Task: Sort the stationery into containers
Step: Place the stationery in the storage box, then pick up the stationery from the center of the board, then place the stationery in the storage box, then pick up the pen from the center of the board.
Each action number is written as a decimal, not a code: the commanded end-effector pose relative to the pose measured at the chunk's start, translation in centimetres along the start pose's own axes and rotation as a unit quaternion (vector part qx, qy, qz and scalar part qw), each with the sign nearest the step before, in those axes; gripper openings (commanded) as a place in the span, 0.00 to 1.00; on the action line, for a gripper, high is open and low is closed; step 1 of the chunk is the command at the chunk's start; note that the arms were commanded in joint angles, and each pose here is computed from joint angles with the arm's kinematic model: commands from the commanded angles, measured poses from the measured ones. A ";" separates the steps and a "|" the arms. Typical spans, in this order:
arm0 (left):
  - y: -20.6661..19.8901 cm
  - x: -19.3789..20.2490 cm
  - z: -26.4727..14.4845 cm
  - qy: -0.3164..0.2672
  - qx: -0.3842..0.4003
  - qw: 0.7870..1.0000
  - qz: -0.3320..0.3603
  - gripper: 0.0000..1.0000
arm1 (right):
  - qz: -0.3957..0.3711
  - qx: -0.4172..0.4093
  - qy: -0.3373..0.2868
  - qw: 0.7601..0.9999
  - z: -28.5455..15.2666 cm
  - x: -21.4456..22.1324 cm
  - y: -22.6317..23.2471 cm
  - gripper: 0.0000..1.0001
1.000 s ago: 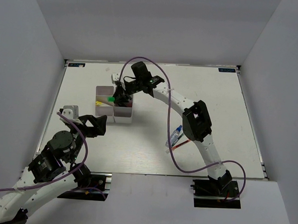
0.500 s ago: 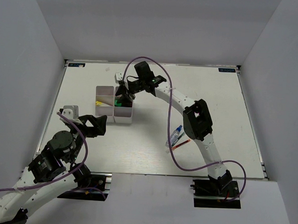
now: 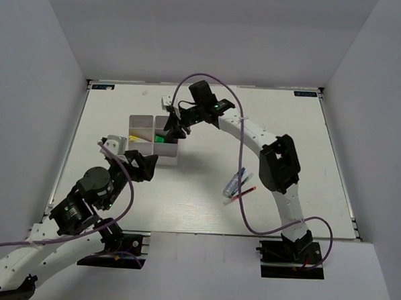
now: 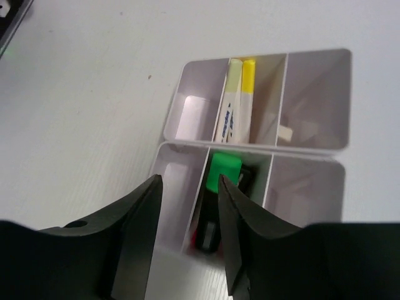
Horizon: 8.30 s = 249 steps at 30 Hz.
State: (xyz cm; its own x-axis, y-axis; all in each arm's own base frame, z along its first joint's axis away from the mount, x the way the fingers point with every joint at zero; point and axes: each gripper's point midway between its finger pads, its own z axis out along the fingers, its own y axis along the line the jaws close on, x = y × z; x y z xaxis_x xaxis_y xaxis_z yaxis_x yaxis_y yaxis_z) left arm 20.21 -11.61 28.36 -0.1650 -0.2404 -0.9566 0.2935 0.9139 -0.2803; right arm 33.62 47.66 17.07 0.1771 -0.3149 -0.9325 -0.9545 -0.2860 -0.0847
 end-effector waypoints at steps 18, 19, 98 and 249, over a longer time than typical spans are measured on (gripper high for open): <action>-17.0 15.7 15.3 0.335 0.196 0.916 0.104 0.74 | 0.293 0.422 -0.003 0.858 -29.0 6.3 4.8 0.90; -16.9 16.6 15.7 0.350 0.190 0.911 0.107 0.74 | 0.290 0.435 -0.011 0.852 -29.9 6.1 5.6 0.90; -12.5 17.5 16.1 0.315 -0.019 0.947 0.065 0.00 | 0.304 0.362 -0.163 0.866 -36.0 6.7 14.4 0.90; -3.9 5.6 3.1 0.145 0.113 0.980 0.069 1.00 | -0.170 -0.170 0.353 0.904 -16.9 22.1 20.6 0.38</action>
State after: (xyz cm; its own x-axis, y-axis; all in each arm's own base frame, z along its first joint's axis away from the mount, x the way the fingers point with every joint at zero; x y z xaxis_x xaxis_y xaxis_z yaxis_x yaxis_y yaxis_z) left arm 21.24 -17.61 23.94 -0.3649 0.0087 -0.9310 0.5165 0.8339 -0.1946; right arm 21.42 19.37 1.57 0.6546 -0.6139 -0.4411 -0.7178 -0.6879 -0.1078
